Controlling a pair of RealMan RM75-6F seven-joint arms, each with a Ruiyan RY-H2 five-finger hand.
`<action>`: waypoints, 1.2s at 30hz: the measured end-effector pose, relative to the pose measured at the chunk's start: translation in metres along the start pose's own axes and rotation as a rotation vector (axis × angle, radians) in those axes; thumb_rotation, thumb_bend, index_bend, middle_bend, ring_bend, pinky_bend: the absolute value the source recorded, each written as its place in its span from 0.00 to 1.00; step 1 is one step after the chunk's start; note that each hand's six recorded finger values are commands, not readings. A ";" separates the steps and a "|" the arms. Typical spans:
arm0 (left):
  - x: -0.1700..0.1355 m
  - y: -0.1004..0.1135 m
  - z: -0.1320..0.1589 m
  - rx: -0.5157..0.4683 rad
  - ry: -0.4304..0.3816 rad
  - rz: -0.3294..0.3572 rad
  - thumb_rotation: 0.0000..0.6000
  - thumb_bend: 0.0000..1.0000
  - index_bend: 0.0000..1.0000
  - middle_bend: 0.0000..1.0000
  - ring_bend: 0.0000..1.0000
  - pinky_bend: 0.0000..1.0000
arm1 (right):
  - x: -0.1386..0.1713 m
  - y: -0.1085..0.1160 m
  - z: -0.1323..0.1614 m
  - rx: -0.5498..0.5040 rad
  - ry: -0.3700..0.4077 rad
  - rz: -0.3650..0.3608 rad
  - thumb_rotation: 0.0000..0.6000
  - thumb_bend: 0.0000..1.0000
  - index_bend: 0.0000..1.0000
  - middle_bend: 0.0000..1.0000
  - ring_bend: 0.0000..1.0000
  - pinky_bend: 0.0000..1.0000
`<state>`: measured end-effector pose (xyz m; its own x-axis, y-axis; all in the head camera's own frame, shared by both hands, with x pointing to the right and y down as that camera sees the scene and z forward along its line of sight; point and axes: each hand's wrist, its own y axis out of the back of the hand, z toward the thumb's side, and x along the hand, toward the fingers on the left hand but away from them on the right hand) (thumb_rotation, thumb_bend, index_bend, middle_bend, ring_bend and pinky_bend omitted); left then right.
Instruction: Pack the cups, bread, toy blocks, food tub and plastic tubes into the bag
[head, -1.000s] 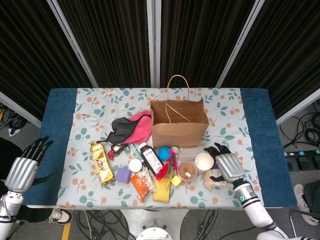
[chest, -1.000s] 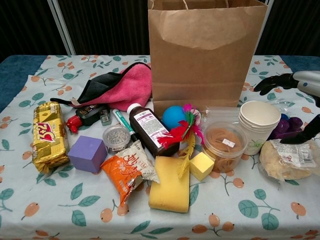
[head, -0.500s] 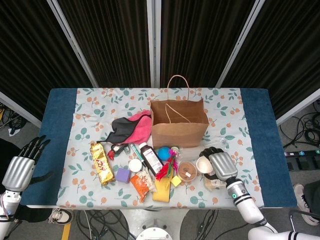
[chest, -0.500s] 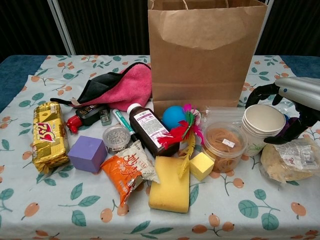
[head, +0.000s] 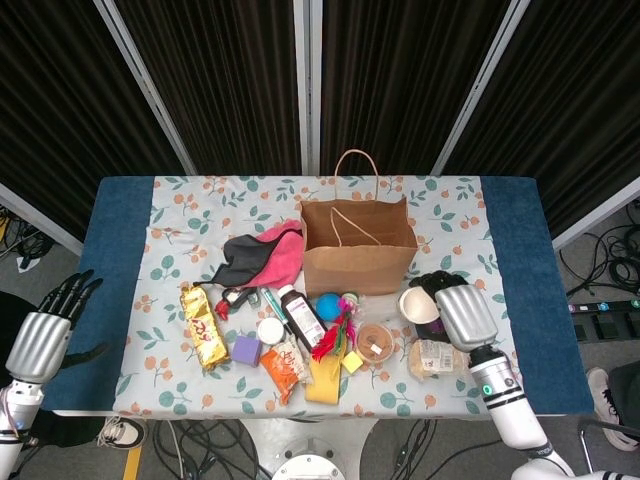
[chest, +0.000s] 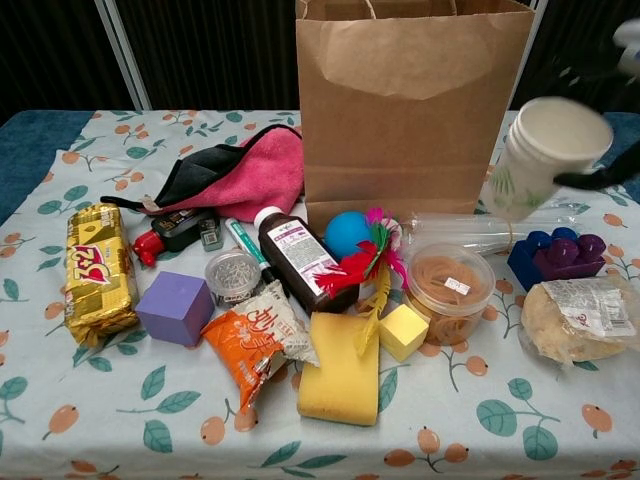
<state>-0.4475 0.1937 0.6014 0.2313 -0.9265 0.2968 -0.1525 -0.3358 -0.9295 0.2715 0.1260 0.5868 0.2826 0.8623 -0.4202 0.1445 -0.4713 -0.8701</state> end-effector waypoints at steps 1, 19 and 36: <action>0.000 0.000 0.000 0.000 0.000 -0.002 1.00 0.03 0.13 0.15 0.08 0.20 | 0.001 0.012 0.001 -0.003 0.004 -0.030 1.00 0.14 0.45 0.32 0.25 0.34; 0.013 0.004 -0.002 0.003 0.001 0.000 1.00 0.03 0.13 0.16 0.08 0.20 | -0.051 0.117 0.034 -0.082 0.083 -0.302 1.00 0.16 0.45 0.32 0.25 0.34; 0.012 0.003 -0.006 0.002 0.008 0.000 1.00 0.03 0.13 0.15 0.08 0.20 | -0.079 0.104 0.054 -0.150 0.104 -0.261 1.00 0.00 0.00 0.00 0.00 0.00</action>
<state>-0.4506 0.1802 0.6032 0.2236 -0.9279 0.2983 -0.1510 -0.3353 -0.9299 0.2133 0.0188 0.5157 0.3118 0.9378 -0.1528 0.3609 -0.2657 -0.8940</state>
